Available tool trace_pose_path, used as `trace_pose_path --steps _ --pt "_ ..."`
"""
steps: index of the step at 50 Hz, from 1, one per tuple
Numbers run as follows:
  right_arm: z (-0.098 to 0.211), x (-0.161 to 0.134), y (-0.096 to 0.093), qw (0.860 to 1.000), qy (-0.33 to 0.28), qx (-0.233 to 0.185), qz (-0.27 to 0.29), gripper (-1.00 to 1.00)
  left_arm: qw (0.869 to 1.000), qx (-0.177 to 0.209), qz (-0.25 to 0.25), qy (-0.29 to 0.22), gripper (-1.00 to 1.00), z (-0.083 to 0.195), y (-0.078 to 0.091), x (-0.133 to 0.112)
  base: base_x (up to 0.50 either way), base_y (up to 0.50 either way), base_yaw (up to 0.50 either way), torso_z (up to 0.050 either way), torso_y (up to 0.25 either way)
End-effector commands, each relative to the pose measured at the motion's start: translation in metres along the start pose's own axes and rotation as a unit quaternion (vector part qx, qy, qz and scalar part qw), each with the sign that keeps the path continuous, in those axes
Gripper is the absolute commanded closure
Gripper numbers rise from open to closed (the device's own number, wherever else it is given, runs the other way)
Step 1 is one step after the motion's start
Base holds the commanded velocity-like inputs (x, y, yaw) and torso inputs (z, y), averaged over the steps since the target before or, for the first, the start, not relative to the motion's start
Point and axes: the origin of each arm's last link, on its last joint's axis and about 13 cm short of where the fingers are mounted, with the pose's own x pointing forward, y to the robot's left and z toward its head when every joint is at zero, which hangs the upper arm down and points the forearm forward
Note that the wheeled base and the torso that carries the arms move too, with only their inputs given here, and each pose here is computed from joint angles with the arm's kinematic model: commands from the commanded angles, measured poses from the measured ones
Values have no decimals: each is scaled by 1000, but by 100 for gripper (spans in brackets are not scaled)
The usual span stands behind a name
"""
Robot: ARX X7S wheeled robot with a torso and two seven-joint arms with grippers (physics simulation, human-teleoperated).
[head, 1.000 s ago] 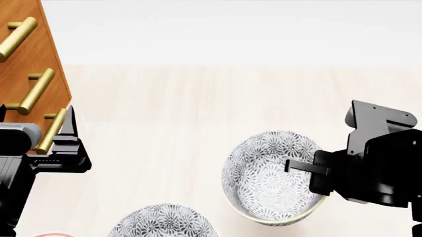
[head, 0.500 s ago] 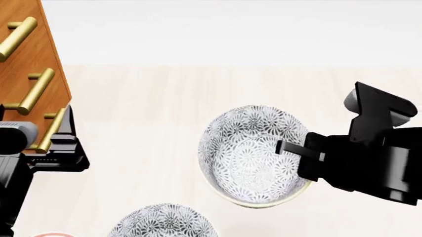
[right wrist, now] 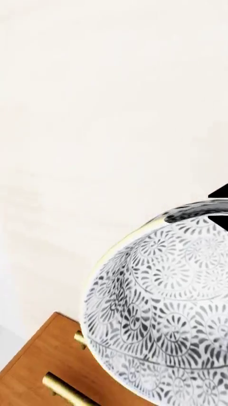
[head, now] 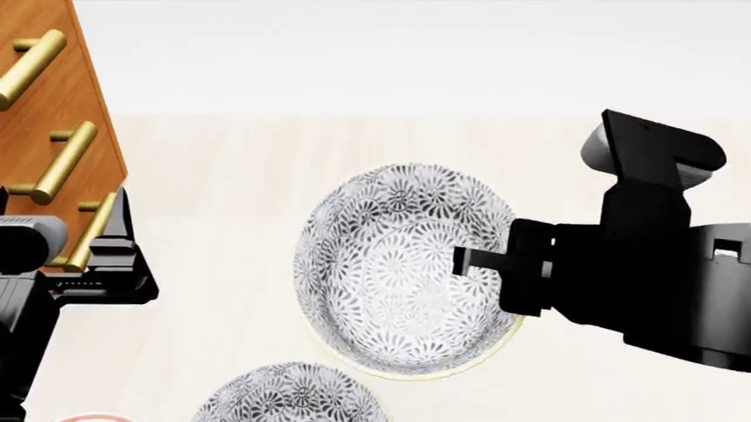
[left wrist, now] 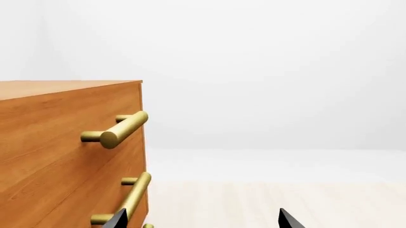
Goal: Stack the bowl at the front on the bowl in the middle.
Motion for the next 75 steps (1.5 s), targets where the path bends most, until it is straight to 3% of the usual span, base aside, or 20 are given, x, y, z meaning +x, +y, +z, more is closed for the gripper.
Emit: trace_pose_path --steps 1,16,33,49,75 --pt "9 -26 15 999 -25 -23 24 100 1000 -1 2 0 -100 -1 1 2 0 0 0 0 0" --pt "-5 -32 31 996 -2 -74 41 100 1000 -5 7 -8 -100 5 2 2 0 0 0 0 0" --pt "-34 -17 44 988 38 -132 65 100 1000 -6 9 -18 -100 12 2 0 0 0 0 0 0" --pt "-36 9 47 985 56 -133 92 100 1000 -3 6 -18 -100 11 1 -1 0 0 0 0 1" --pt "-47 48 39 983 109 -127 77 100 1000 -3 5 -15 -100 9 2 -2 0 0 0 0 0"
